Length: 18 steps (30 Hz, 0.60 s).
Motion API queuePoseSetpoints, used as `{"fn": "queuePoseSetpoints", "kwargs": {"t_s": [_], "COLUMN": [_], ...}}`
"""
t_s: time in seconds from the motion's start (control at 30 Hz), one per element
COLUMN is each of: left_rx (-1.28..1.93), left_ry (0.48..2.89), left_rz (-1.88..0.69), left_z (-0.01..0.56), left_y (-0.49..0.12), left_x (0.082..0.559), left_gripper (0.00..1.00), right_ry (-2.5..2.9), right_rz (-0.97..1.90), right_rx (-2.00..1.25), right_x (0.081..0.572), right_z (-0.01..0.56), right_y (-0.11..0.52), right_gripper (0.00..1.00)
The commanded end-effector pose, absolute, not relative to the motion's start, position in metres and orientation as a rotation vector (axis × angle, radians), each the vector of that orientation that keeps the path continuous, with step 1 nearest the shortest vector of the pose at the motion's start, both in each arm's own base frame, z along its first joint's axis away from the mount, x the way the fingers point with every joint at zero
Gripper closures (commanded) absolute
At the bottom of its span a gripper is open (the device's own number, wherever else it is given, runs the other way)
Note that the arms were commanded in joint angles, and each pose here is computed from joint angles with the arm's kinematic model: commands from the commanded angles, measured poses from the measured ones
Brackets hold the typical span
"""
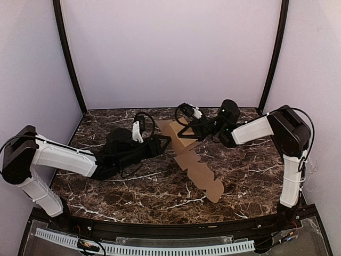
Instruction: Fold the paper box
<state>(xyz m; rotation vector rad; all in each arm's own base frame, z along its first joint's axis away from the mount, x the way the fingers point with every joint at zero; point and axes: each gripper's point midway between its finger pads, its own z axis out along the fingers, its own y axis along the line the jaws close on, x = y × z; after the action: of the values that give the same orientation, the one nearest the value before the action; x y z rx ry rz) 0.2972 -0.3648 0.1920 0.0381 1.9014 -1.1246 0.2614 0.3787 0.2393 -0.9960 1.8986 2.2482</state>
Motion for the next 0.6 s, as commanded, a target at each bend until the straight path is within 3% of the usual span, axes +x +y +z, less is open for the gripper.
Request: {"fn": "queuePoseSetpoints", "kwargs": {"t_s": [0.0, 0.23, 0.57], "left_rx": [-0.12, -0.295, -0.37], "left_ry": [1.964, 2.082, 2.131], "left_rz": [-1.067, -1.005, -0.961], "left_z": [0.176, 0.124, 0.103], "left_y": [-0.329, -0.285, -0.263], "left_x": [0.288, 0.267, 0.258], "left_gripper": [0.3, 0.27, 0.21], "right_ry": [2.088, 2.298, 2.527], "right_rz": [2.191, 2.048, 1.84], "right_rx": [-0.9, -0.82, -0.962], "right_x": [0.272, 0.291, 0.253], "right_z": [0.178, 0.109, 0.039], "right_y": [0.396, 0.42, 0.462], "right_gripper": [1.0, 1.0, 0.98]}}
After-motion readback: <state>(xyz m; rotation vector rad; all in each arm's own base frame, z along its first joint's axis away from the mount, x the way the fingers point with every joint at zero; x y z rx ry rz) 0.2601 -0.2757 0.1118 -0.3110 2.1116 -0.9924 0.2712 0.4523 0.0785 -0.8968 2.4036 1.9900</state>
